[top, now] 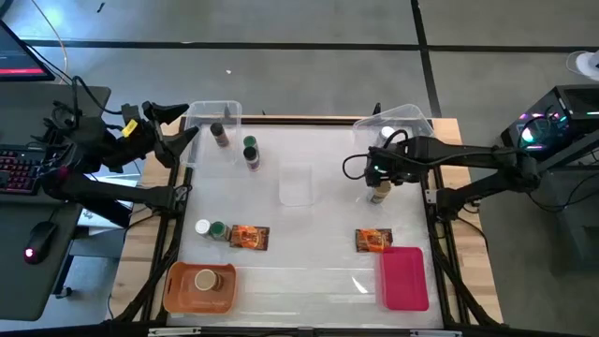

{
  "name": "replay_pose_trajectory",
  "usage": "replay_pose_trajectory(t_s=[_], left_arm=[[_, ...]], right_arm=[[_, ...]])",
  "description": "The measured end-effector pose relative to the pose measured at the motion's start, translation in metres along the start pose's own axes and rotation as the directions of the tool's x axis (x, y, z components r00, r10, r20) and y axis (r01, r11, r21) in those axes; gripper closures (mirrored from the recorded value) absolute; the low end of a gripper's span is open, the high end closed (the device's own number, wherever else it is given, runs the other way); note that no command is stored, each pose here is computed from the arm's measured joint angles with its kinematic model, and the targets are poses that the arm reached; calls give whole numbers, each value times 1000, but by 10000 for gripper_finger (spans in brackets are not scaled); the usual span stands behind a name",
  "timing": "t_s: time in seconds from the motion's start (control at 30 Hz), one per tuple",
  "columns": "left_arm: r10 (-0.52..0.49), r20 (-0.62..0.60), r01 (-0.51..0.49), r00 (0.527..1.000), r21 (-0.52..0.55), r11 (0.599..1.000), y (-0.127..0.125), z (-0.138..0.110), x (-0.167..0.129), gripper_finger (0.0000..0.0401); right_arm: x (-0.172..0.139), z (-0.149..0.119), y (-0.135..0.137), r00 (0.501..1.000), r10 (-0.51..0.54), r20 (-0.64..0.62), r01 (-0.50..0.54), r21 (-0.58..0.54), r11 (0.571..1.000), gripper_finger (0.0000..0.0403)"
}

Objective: Sort spices by type
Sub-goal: Put the gold seasoning bottle into the orange bin

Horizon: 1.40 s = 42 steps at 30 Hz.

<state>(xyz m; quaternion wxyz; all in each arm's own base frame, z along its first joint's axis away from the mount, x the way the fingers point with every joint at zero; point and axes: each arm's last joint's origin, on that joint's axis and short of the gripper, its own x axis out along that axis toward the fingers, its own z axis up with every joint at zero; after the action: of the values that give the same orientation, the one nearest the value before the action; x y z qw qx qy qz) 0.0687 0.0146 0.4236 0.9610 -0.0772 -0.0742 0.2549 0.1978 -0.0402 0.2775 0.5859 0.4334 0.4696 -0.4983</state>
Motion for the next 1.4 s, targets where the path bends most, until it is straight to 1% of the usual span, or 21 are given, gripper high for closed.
replay_pose_trajectory(t_s=[0.13, 0.27, 0.33, 0.43, 0.47, 0.63, 0.83, 0.9, 0.97, 1.03, 1.1, 1.2, 1.4], left_arm=[[1, -10, -1, 1000, 5, 1000, -2, -1, 3, 7], [2, -20, -3, 1000, -15, 1000, -3, -2, 5, 7], [-1, -30, 0, 1000, -10, 1000, -3, -4, 6, 7], [-2, -45, 1, 999, -18, 1000, -3, -5, 6, 7], [0, -51, -1, 999, -22, 1000, -3, -6, 6, 7], [3, -71, -4, 997, -20, 1000, -3, -8, 6, 7], [3, -71, -4, 997, -21, 1000, -3, -8, 6, 7], [3, -71, -4, 997, -20, 1000, -3, -8, 6, 7], [3, -72, -4, 997, -20, 1000, -3, -8, 6, 7], [-2, -75, 0, 997, -18, 1000, -3, -8, 6, 7], [-4, -79, 2, 997, -17, 1000, -3, -9, 6, 7], [-3, -83, 2, 997, -15, 1000, -3, -9, 6, 7], [-3, -82, 2, 997, -15, 1000, -3, -9, 6, 7]], right_arm=[[5, 4, 6, 1000, 14, 6, -14, 2, 1000, 5], [14, 5, 8, 997, -71, -21, 71, -22, 997, 5], [18, 6, 14, 998, -60, -18, 59, -43, 997, 5], [22, 8, 23, 1000, -6, 1, 6, -59, 998, 5], [23, 8, 24, 1000, -10, -1, 10, -62, 998, 5], [30, 5, 22, 993, -108, -38, 105, -68, 992, 5], [35, 5, 26, 992, -115, -50, 111, -82, 990, 5], [38, 6, 27, 990, -121, -74, 114, -95, 989, 5], [46, 7, 28, 987, -111, -120, 98, -105, 990, 5], [57, 4, 28, 981, -70, -179, 54, -94, 994, 5], [69, 1, 28, 977, -31, -212, 13, -86, 996, 5], [79, -1, 29, 980, 24, -198, -40, -79, 996, 5], [81, 0, 32, 984, 45, -173, -69, -136, 988, 5]])
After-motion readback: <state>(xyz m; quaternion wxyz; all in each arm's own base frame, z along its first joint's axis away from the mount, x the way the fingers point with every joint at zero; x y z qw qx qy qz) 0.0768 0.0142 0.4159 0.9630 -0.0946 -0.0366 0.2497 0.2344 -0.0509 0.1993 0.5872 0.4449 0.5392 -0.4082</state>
